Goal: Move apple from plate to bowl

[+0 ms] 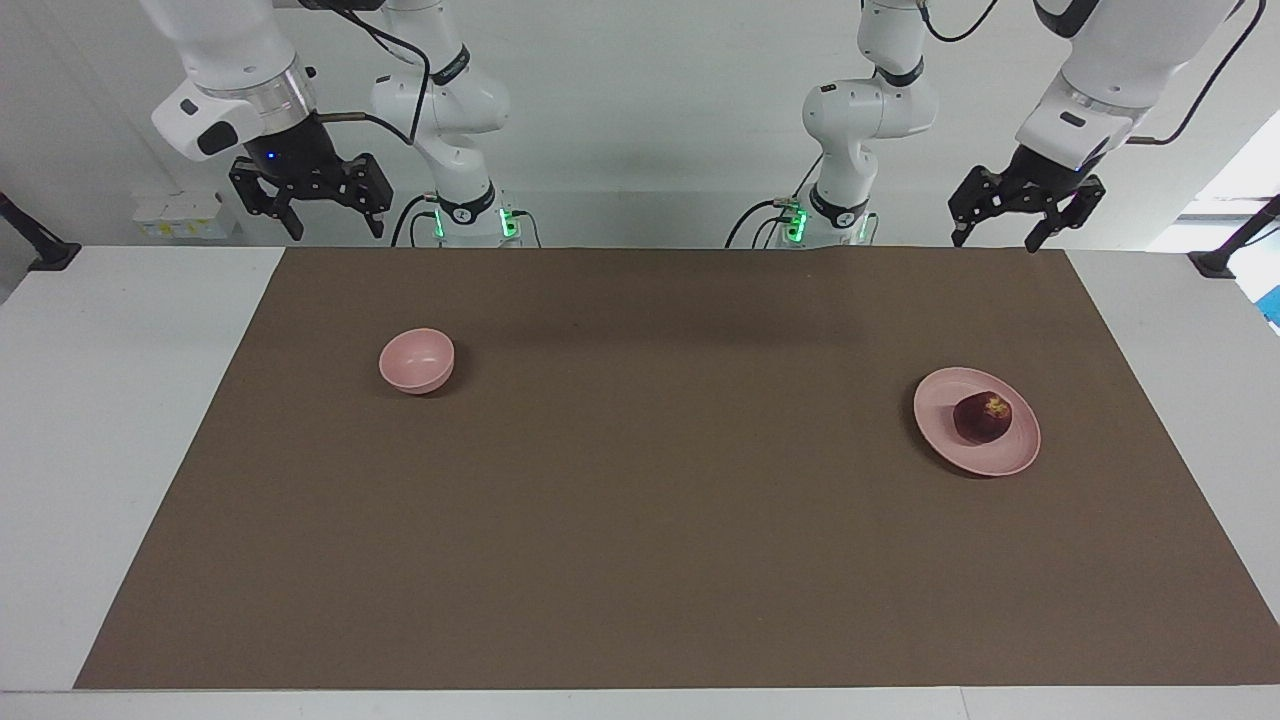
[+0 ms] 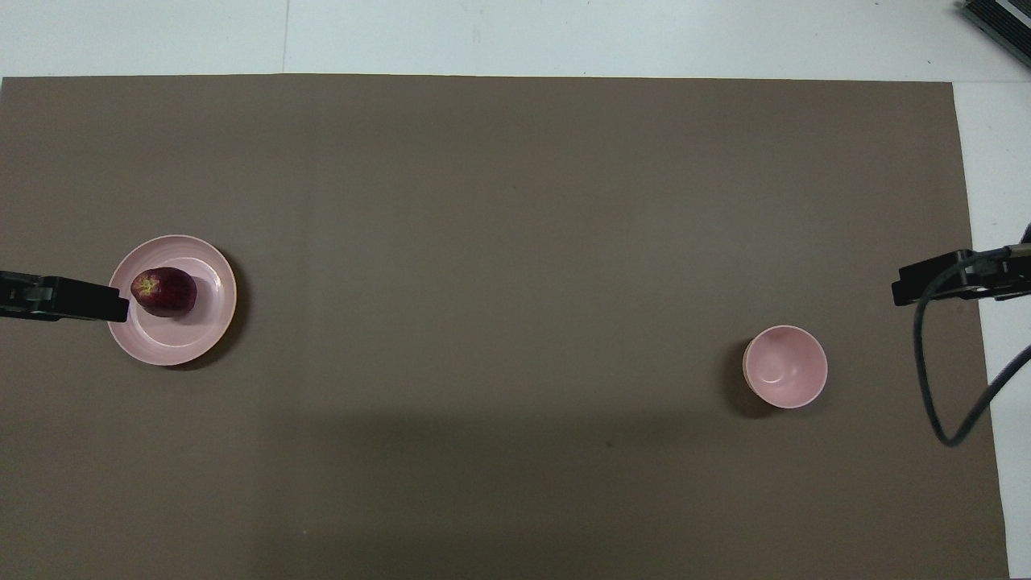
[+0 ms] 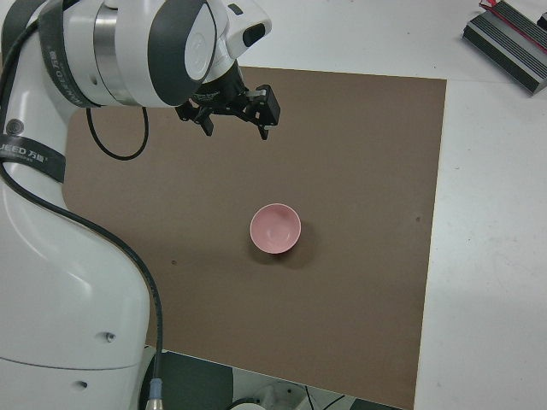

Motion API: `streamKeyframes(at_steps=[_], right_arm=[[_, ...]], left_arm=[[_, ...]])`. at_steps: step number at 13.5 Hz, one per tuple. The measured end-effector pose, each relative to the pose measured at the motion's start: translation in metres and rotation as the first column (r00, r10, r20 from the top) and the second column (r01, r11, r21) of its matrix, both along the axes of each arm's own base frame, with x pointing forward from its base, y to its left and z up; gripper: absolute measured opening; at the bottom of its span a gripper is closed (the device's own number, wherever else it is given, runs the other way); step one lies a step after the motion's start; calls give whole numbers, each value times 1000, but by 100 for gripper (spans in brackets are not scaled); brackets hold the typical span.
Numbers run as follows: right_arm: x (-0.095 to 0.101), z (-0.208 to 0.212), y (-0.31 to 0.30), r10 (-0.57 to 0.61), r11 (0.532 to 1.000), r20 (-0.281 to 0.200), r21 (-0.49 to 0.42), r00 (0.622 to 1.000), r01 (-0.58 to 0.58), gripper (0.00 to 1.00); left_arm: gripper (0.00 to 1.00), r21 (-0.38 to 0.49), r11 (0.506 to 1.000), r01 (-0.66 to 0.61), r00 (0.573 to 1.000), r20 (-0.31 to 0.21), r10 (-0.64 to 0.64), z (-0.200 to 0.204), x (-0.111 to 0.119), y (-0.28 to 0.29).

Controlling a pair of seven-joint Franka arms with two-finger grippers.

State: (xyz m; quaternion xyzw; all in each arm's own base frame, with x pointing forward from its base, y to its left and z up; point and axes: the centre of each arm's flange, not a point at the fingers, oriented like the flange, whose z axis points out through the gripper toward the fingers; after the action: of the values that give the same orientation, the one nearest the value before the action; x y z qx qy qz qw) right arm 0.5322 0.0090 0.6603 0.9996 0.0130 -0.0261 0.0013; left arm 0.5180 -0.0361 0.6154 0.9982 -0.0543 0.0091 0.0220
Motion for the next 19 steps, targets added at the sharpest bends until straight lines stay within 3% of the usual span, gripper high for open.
streamKeyframes(at_steps=[4,9,13,16,19], right_arm=[[0,0,-8,-14,1000,-1,0,1000,14,100],[-12,-17,-6,-11,1000,-15,2,1000,11,100],[-12,-54,8,7,999,-18,35,1000,-6,100],[-12,-82,17,13,998,-43,64,999,-10,100],[-12,-101,32,-15,980,-56,198,998,26,100]], left_arm=[[100,-6,997,-80,995,56,80,-63,33,55],[100,-13,990,-139,990,16,139,-149,61,98],[100,-15,986,-164,986,0,164,-244,64,108],[100,-15,987,-162,987,11,162,-266,60,105],[100,-14,988,-154,988,-8,154,-277,53,103]])
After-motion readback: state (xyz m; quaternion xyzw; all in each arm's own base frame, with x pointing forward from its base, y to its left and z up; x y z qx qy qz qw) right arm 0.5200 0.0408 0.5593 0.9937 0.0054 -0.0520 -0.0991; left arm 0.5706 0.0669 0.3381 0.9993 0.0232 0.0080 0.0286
